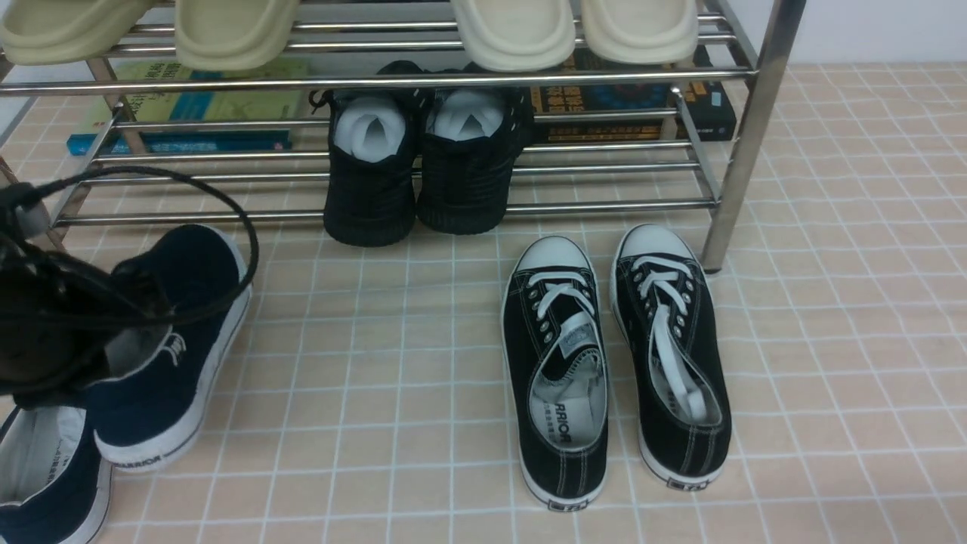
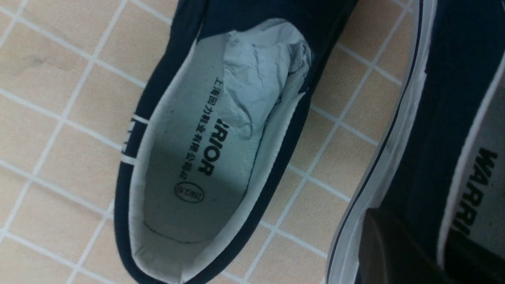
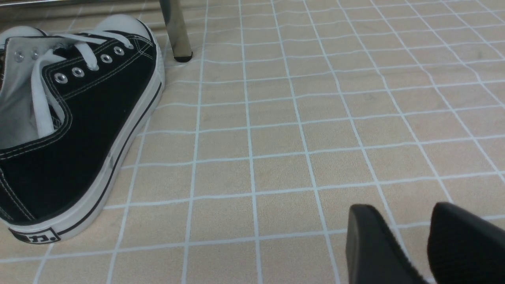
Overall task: Take the shoes off the shelf from the light coffee tablecloth by hand.
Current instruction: 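Set the held shoe down on the floor in front of the rack with the left gripper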
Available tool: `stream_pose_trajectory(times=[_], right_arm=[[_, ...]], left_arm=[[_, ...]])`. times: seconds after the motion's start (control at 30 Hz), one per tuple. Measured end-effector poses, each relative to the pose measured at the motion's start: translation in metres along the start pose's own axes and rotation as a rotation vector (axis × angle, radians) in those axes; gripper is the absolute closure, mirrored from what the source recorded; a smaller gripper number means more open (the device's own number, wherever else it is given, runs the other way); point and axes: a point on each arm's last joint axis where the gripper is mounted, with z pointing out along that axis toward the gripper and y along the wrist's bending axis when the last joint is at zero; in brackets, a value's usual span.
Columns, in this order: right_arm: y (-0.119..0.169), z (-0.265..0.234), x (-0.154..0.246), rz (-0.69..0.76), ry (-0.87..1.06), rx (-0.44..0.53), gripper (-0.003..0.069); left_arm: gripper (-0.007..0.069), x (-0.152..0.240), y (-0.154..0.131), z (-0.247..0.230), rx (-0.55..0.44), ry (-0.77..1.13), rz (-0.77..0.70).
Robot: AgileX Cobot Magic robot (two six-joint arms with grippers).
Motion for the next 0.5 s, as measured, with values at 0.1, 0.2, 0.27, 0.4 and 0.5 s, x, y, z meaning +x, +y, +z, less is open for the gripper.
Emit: stream_pose_trajectory(times=[0.1, 0.2, 0.27, 0.4, 0.5], right_arm=[[0.0, 0.0, 0.0, 0.0, 0.0, 0.0, 0.042], [0.0, 0.0, 0.0, 0.0, 0.0, 0.0, 0.042], [0.0, 0.0, 0.0, 0.0, 0.0, 0.0, 0.042], [0.0, 0.0, 0.0, 0.001, 0.0, 0.0, 0.042], [0.0, 0.0, 0.0, 0.0, 0.0, 0.0, 0.0419]], left_arm=[[0.0593, 0.0018, 0.0002, 0.0028, 0.007, -0.001, -0.006], [0.0593, 0.0013, -0.0005, 0.0037, 0.018, -0.013, -0.013], [0.0593, 0.0003, -0.0012, 0.0037, 0.026, -0.025, -0.014], [0.0593, 0.0, -0.0013, 0.0037, 0.028, -0.027, -0.017], [0.0593, 0.0, -0.0013, 0.0039, 0.028, -0.029, -0.016]])
